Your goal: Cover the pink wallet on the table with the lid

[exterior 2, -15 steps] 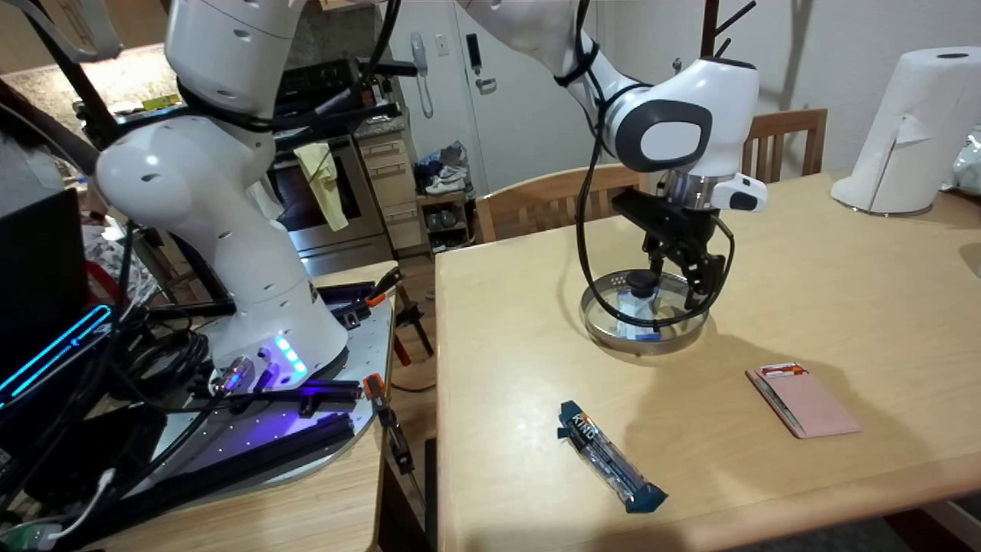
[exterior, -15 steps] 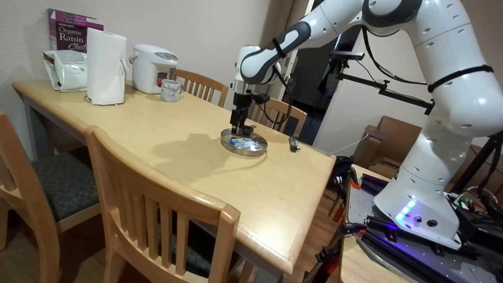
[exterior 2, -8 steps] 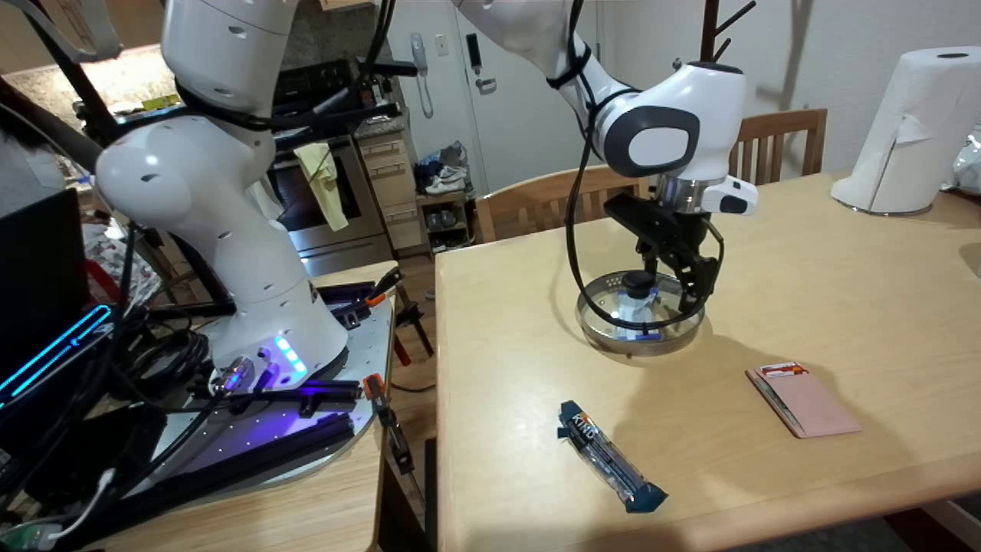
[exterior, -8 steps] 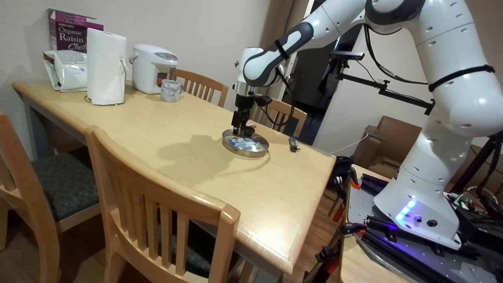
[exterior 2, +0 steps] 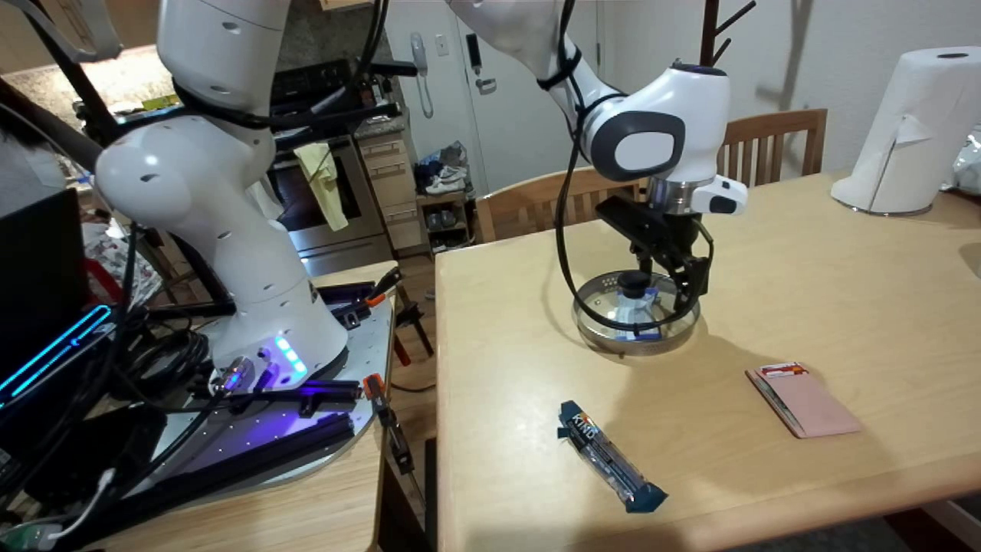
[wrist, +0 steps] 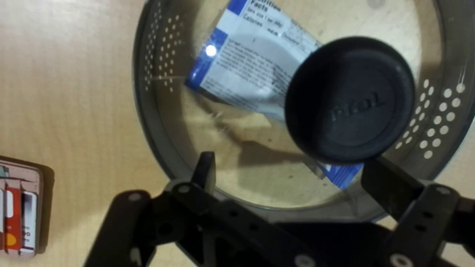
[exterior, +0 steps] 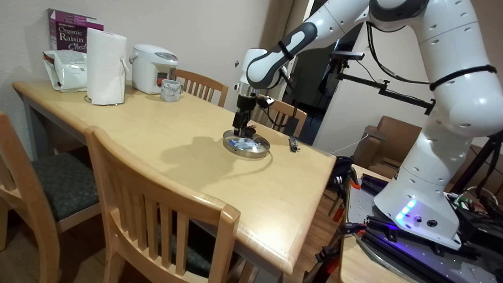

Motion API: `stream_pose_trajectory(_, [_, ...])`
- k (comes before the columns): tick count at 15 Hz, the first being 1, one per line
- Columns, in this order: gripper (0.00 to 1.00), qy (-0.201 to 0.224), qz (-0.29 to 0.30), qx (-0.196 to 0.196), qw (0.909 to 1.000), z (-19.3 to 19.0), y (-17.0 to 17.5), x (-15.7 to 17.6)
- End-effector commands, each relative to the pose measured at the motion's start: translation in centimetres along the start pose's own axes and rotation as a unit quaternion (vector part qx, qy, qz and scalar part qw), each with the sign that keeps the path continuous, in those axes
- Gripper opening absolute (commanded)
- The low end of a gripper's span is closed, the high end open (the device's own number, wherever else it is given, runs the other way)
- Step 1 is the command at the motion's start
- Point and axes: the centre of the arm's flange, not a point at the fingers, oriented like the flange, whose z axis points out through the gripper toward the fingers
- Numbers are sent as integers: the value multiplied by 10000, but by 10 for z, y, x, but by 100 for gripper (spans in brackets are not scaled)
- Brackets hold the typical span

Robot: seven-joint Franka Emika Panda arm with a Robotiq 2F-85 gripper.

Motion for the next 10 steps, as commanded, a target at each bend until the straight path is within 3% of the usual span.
stream_pose_trajectory(1, [100, -2, -1, 1, 10000, 0, 0, 0])
stream_pose_trajectory(10, [100, 207, 35, -180, 9996, -18, -6, -5])
